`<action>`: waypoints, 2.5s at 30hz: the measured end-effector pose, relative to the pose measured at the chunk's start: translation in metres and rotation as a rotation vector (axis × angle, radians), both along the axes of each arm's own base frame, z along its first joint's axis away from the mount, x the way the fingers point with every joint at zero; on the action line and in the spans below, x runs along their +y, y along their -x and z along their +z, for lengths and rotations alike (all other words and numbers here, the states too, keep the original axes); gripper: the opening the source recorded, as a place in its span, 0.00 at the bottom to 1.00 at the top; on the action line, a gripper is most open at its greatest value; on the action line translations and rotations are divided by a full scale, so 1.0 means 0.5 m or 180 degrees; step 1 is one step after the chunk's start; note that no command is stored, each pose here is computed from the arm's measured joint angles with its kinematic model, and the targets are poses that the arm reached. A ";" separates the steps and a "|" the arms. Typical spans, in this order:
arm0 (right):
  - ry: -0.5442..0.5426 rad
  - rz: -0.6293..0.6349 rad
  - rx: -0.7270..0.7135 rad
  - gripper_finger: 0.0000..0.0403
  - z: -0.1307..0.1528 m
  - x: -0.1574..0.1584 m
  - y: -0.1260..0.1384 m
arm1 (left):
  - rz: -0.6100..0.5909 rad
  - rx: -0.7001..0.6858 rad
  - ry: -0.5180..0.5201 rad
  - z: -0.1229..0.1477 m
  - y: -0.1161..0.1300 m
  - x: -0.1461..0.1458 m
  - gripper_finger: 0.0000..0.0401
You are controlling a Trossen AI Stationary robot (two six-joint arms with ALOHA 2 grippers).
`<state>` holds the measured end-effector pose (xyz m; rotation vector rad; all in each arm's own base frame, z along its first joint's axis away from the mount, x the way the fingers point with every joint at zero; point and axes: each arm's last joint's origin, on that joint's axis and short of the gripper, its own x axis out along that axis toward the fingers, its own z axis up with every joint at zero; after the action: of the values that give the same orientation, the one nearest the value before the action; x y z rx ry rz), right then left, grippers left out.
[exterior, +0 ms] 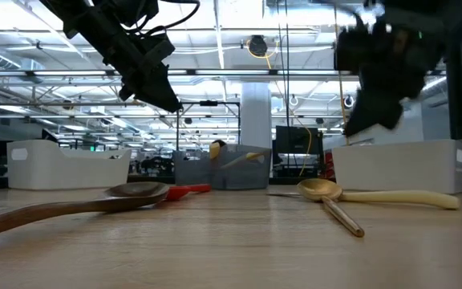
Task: Pick & Place Kitchen Items
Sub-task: Put the yellow table knife into black bin
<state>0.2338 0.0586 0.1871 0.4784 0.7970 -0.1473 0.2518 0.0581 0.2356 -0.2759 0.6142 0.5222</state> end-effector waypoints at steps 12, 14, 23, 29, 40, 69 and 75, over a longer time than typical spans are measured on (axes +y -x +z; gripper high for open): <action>0.1339 -0.0082 -0.0015 0.02 0.081 0.108 -0.015 | 0.0036 -0.0019 0.0041 0.000 0.000 0.000 0.21; 0.1344 -0.0076 0.0082 0.03 0.070 0.116 -0.010 | 0.0036 -0.0018 0.0041 0.000 0.000 0.000 0.21; 0.0964 -0.0297 0.0211 0.23 0.060 0.119 -0.006 | 0.0023 -0.0010 0.0027 -0.001 0.000 0.000 0.21; 0.0496 -0.0458 0.0300 0.41 0.038 0.123 0.003 | 0.0023 -0.0009 0.0027 -0.001 0.000 0.000 0.21; 0.0416 -0.0489 0.0296 0.49 -0.040 0.120 0.038 | 0.0085 -0.0079 -0.0035 0.003 -0.002 0.002 0.21; 0.0572 -0.0100 0.0301 0.49 -0.139 0.113 0.058 | 0.0183 -0.0200 0.0061 0.006 -0.004 0.002 0.21; 0.0846 0.0018 0.0532 0.49 -0.170 0.113 0.058 | 0.0189 -0.0203 0.0069 0.006 -0.004 0.002 0.21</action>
<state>0.2048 0.1153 0.1022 0.2141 0.9269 -0.2866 0.2539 0.0593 0.2388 -0.3307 0.5512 0.5619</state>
